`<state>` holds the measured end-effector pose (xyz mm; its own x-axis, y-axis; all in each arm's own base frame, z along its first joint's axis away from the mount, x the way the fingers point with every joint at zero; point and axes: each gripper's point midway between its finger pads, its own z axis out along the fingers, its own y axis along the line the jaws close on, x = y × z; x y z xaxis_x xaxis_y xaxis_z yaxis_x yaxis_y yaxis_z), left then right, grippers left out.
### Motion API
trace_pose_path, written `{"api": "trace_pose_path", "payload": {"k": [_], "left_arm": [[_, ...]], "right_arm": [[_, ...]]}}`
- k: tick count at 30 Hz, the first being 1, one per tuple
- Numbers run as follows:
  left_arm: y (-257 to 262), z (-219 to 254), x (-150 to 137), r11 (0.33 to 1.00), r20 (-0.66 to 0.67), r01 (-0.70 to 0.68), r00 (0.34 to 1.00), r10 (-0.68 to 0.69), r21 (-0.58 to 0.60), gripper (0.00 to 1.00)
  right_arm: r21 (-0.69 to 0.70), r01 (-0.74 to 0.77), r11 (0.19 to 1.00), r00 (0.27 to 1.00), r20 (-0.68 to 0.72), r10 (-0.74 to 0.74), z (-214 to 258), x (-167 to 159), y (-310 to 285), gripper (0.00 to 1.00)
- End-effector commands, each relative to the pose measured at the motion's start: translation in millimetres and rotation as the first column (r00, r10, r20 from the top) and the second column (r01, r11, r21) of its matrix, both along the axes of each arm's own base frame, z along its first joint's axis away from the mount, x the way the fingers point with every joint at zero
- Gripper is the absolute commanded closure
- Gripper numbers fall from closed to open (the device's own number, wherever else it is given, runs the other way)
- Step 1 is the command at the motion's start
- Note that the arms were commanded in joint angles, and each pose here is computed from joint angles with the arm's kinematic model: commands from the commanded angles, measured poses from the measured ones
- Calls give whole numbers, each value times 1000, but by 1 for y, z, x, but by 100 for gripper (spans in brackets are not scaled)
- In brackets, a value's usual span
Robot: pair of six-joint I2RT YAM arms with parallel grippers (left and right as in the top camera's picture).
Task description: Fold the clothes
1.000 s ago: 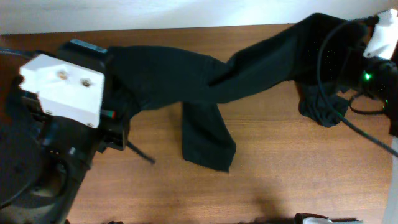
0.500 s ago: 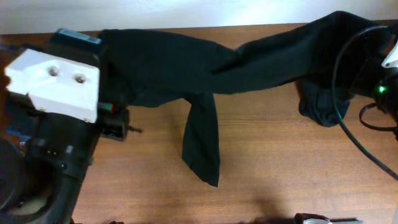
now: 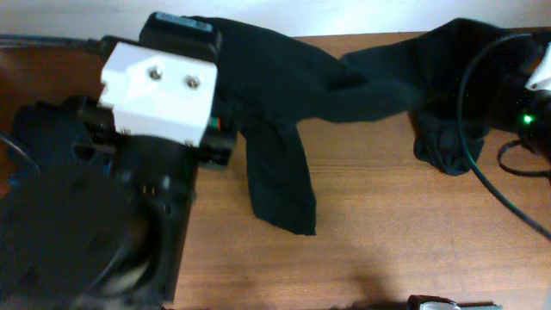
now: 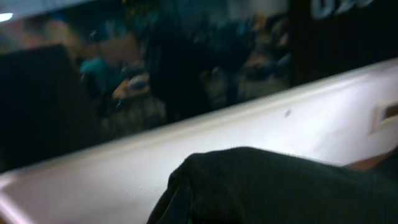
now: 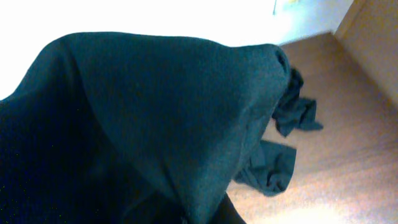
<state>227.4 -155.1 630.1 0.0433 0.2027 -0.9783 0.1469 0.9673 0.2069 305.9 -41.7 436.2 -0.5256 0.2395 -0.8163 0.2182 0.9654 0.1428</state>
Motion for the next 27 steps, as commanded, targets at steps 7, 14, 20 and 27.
{"api": "trace_pose_path", "payload": {"k": [7, 14, 20, 27], "left_arm": [[2, 50, -61, 999, 90, 22, 996, -25, 43, 100], [19, 55, -65, 999, 21, -51, 998, 51, 4, 100], [55, 54, -46, 973, -3, -223, 975, 223, -60, 100], [69, 40, -15, 887, -10, -462, 887, 462, -30, 100]], "right_arm": [[-17, 8, 1000, 972, 237, -3, 72, -59, 9, 96], [-25, 36, 999, 976, 216, -30, 67, -56, 3, 96], [-15, 39, 999, 994, 103, -38, 39, -26, -3, 96], [27, 45, 999, 998, -53, -43, -5, 18, -8, 96]]}}
